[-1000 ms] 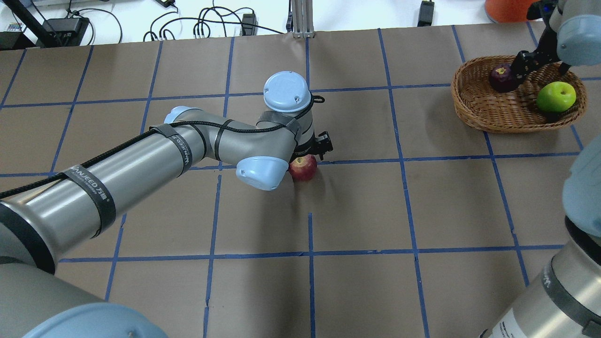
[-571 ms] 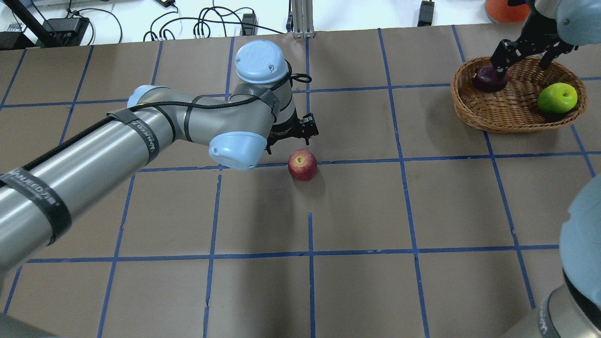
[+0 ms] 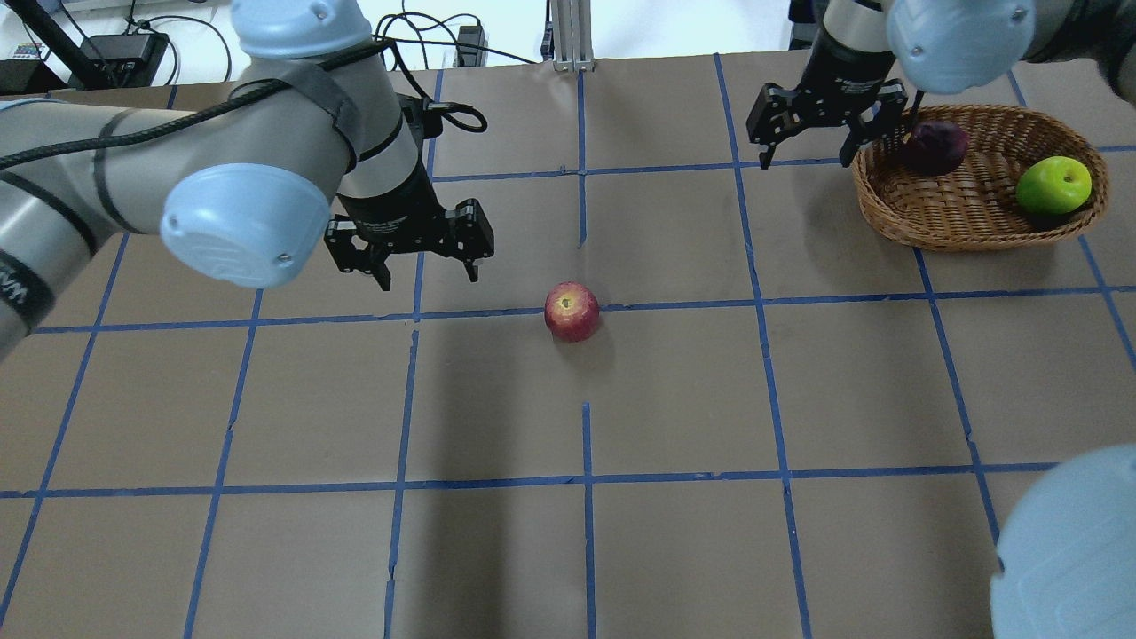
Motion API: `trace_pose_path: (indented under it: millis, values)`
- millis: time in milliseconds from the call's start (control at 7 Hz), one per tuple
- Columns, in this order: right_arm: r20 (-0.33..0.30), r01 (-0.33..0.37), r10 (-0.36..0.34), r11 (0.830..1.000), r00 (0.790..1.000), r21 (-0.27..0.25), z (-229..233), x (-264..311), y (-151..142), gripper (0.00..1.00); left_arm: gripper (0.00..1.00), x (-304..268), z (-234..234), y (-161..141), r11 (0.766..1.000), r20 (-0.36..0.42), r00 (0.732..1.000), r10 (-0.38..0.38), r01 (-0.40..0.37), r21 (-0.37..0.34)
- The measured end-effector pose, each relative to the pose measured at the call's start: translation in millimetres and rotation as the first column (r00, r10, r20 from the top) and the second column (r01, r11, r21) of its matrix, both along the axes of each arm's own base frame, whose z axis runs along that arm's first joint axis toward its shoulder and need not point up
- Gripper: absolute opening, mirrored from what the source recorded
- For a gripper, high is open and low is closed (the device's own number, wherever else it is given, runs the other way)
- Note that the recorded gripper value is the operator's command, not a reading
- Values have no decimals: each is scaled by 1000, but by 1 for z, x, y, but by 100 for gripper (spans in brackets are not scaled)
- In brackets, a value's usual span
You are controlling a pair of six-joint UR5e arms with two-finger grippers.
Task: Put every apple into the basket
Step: 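Move the right gripper to the red-yellow apple and close on it while the left withdraws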
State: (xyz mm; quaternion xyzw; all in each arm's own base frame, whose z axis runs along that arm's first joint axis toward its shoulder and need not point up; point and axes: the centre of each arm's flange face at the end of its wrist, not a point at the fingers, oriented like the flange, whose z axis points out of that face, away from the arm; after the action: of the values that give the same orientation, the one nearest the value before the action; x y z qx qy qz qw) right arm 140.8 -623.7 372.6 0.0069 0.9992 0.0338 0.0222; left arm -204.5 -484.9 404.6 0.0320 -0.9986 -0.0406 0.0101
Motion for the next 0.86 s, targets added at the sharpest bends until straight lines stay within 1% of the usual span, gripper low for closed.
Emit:
trace_pose_path:
  millis: [143,286,429,571,857]
  values:
    - [16,50,-50,998,999,24,-17,47,14,100,100,18,25,13,1000,3,1000,13,-13,11]
    - [44,106,-108,993,993,43,-40,87,27,100,100,29,48,19,1000,5,1000,26,-26,8]
    - [71,147,-151,987,986,65,-63,118,38,100,100,36,69,19,999,8,999,38,-37,-9]
    - [96,164,-173,982,980,90,-83,143,46,100,100,42,84,15,999,14,999,47,-47,-27]
    - [154,168,-189,976,970,141,-116,178,52,100,100,47,98,3,998,50,998,41,-38,-57]
